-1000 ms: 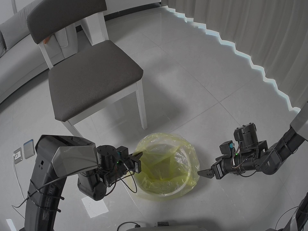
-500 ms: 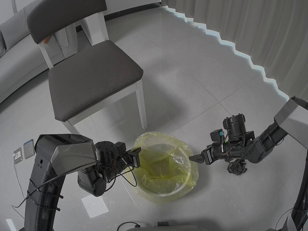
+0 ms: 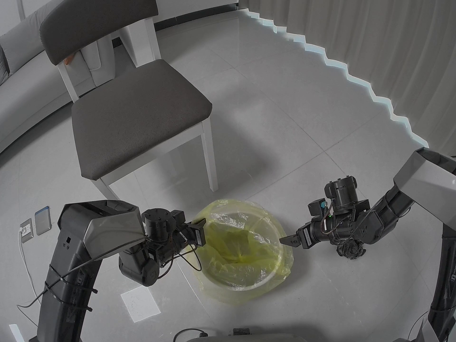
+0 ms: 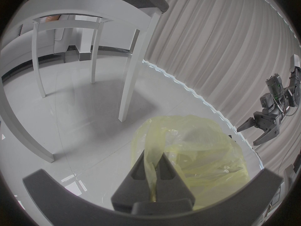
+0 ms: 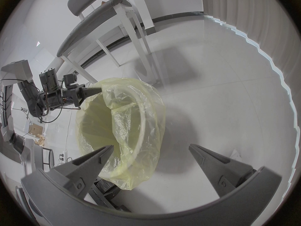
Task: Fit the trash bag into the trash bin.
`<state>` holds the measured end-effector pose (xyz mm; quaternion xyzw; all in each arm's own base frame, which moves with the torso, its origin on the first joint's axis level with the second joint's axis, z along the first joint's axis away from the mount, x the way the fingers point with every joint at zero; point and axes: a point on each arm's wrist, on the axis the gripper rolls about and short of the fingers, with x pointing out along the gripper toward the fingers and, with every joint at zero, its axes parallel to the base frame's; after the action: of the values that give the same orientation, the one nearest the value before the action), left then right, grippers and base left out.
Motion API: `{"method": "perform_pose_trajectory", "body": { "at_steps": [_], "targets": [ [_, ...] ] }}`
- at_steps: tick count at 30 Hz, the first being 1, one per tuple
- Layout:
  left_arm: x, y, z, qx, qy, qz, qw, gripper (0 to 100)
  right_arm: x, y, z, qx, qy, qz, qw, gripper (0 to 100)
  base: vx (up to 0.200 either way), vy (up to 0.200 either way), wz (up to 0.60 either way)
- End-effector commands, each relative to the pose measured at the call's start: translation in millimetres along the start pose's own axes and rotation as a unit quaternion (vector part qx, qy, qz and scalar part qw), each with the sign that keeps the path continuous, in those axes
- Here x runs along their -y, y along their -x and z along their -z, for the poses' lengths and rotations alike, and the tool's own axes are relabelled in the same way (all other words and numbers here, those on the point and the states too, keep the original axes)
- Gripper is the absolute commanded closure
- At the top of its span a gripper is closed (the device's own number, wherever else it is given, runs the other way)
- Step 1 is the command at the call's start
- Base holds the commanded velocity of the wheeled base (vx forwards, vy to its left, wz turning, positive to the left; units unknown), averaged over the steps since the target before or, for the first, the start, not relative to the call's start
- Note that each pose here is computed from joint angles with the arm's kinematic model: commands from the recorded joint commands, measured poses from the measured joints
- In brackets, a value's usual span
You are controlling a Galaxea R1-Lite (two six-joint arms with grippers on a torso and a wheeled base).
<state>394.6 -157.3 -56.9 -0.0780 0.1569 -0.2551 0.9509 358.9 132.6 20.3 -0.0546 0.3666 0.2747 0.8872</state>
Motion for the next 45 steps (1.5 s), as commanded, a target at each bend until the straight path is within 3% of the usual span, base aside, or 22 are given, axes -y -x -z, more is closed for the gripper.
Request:
{"method": "perform_pose_trajectory", "body": {
  "at_steps": [1,20,21,32,45],
  "targets": [
    [-6.4,-7.4,18.8,-0.014,0.004,-0.004,0.9999,100,0.9,-2.1,2.8,-0.005,-0.001,0.000,1.0000,0,0.000,0.000,0.00],
    [-7.3,1.3,5.6,-0.014,0.036,-0.004,0.9993,100,8.0,-2.5,6.2,-0.009,-0.009,0.006,0.9999,0,0.000,0.000,0.00],
    [-7.0,2.4,5.5,-0.015,0.036,-0.002,0.9992,0,8.6,-2.4,6.3,-0.009,-0.009,0.007,0.9999,0,0.000,0.000,0.00],
    [-11.6,31.2,4.6,-0.014,0.040,-0.013,0.9990,0,-2.3,8.9,3.6,-0.005,-0.001,0.000,1.0000,0,0.000,0.000,0.00],
    [-27.8,48.6,16.0,-0.025,0.048,-0.037,0.9978,0,-47.1,15.7,-7.7,0.010,0.043,-0.036,0.9984,0,0.000,0.000,0.00]
  ]
}}
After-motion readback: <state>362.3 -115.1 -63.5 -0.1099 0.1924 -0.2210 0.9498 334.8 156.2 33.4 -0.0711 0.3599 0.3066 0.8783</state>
